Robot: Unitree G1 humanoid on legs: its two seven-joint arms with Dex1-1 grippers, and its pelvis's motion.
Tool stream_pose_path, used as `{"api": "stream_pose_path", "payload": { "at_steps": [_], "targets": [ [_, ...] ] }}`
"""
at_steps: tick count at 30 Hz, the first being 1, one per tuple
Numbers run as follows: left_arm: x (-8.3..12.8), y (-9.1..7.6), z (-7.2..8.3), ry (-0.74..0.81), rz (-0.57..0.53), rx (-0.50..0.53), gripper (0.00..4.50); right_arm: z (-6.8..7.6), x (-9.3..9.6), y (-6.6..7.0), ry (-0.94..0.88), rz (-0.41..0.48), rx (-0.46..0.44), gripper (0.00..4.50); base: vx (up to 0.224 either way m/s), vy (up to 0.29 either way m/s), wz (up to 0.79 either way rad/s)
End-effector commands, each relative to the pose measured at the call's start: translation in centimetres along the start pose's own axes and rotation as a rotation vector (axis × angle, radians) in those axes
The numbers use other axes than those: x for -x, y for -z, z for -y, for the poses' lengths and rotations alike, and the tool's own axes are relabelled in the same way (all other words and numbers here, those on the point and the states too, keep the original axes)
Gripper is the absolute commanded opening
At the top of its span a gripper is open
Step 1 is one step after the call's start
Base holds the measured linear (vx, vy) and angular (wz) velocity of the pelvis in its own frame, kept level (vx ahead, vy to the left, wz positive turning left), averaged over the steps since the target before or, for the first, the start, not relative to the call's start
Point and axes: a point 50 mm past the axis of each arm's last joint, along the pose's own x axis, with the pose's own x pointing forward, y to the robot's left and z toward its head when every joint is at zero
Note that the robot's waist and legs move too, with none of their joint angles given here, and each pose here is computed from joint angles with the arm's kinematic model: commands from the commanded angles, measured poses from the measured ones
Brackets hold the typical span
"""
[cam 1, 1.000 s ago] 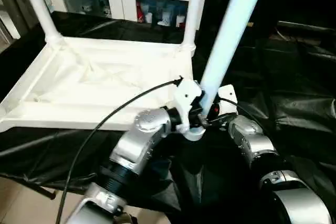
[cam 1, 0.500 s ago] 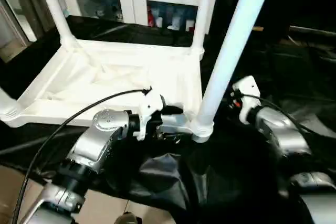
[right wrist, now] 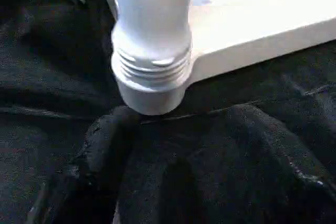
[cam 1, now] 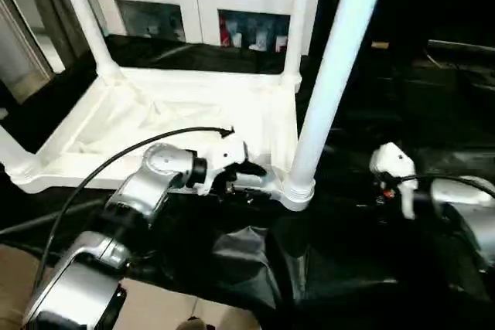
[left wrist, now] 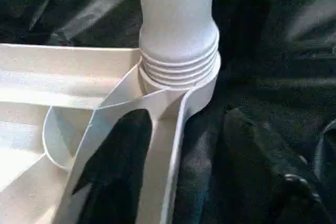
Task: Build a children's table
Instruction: Rotate table base, then rotate leg to tighten
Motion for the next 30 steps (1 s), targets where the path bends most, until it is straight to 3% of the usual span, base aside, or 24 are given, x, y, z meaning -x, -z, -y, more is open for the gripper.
{"api": "stream_pose_path", "payload": {
  "at_steps": [1, 12, 23, 30],
  "targets": [
    [0.0, 0.3, -0.2, 0.012, -0.048, -0.018, 2.24, -0.2, 0.3, -0.4, -0.007, 0.001, 0.006, 3.22, 0.0, 0.0, 0.0],
    [0.3, 2.1, -0.9, -0.022, -0.158, 0.0, 1.52, -0.9, -0.1, -0.4, -0.023, -0.024, 0.016, 3.22, 0.0, 0.0, 0.0],
    [0.2, 2.4, -1.1, -0.021, -0.168, 0.013, 0.5, -0.9, -0.5, -0.5, -0.029, -0.031, 0.026, 3.22, 0.0, 0.0, 0.0],
    [0.4, 2.8, -1.2, -0.027, -0.189, 0.038, 0.16, -1.1, -0.8, -0.3, -0.029, -0.027, 0.022, 3.22, 0.0, 0.0, 0.0]
  ]
}}
